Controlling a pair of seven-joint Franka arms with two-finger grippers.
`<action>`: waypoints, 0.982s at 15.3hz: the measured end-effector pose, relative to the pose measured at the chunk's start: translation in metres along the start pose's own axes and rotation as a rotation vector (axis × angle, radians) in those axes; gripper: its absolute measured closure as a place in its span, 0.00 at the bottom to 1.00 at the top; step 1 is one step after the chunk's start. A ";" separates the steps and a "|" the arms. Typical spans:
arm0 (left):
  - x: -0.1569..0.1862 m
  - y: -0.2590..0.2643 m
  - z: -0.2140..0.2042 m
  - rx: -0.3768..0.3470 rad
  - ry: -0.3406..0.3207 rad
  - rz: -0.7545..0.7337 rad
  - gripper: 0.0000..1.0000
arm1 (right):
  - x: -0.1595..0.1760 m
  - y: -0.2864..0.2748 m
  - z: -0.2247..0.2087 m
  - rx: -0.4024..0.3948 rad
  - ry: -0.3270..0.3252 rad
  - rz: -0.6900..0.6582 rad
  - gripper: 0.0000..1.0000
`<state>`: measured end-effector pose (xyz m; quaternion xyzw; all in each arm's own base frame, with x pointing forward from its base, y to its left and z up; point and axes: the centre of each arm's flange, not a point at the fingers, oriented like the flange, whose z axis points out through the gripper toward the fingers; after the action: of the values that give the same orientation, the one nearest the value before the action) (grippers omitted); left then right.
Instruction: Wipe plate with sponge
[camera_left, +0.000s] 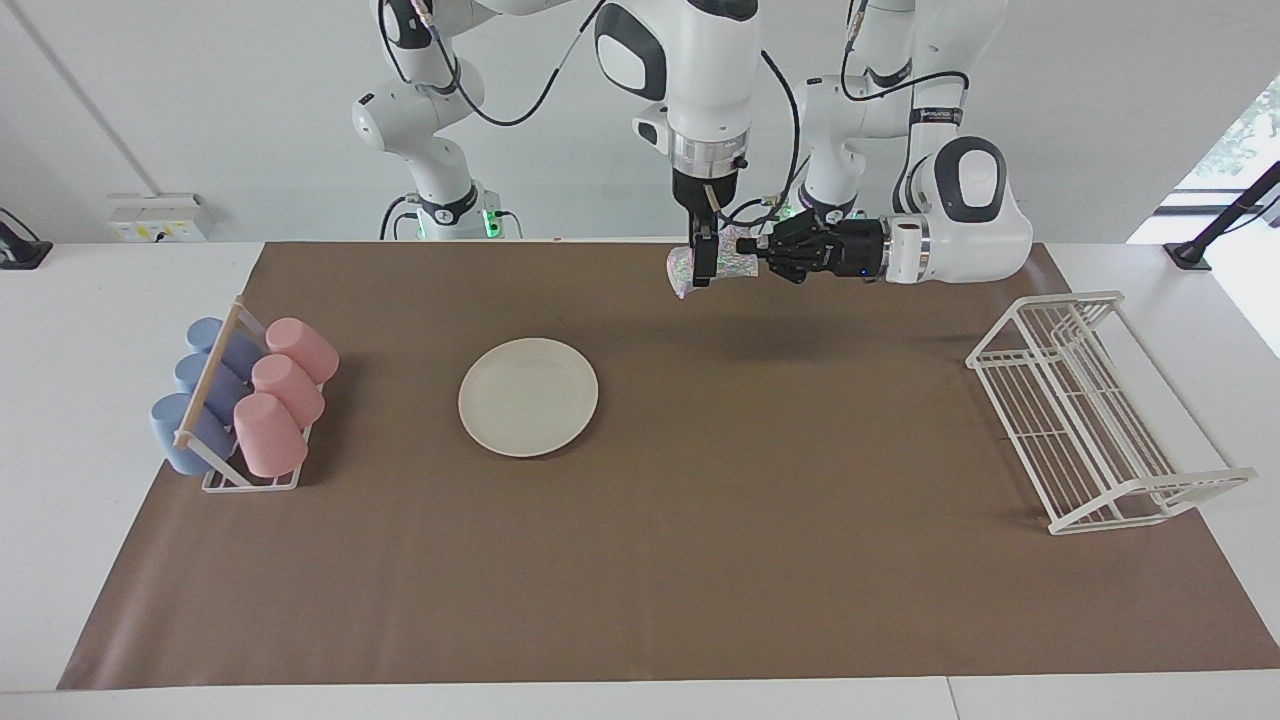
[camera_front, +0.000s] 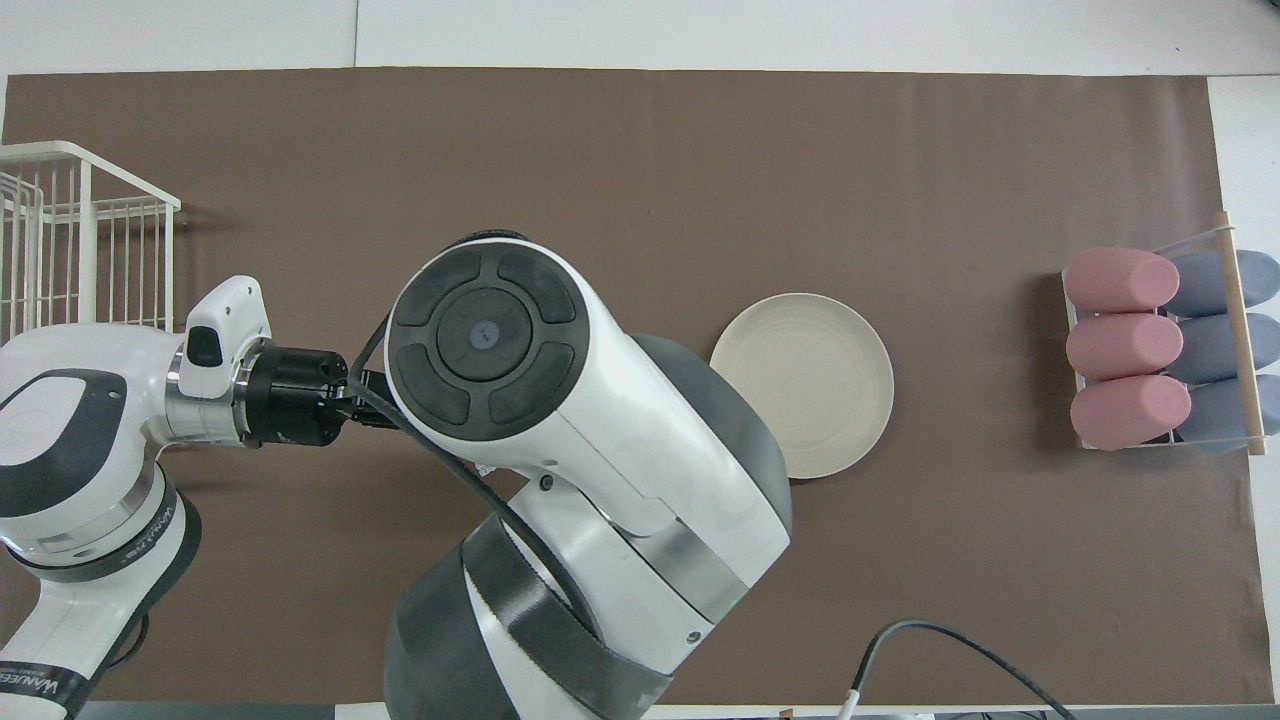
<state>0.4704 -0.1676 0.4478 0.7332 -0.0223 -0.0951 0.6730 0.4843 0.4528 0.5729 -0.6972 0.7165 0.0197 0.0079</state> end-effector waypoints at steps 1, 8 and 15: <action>0.000 0.000 0.000 0.000 0.000 0.000 0.96 | 0.000 0.001 0.000 -0.001 0.000 -0.012 0.00; 0.000 0.000 0.001 -0.002 -0.004 0.000 0.96 | -0.001 0.004 0.000 -0.019 -0.018 -0.101 0.28; -0.001 0.001 0.002 -0.005 -0.012 0.000 0.96 | -0.001 0.002 -0.001 -0.005 -0.030 -0.098 0.88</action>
<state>0.4689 -0.1698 0.4483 0.7310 -0.0263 -0.0994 0.6745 0.4827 0.4537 0.5741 -0.7312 0.6813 0.0315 0.0176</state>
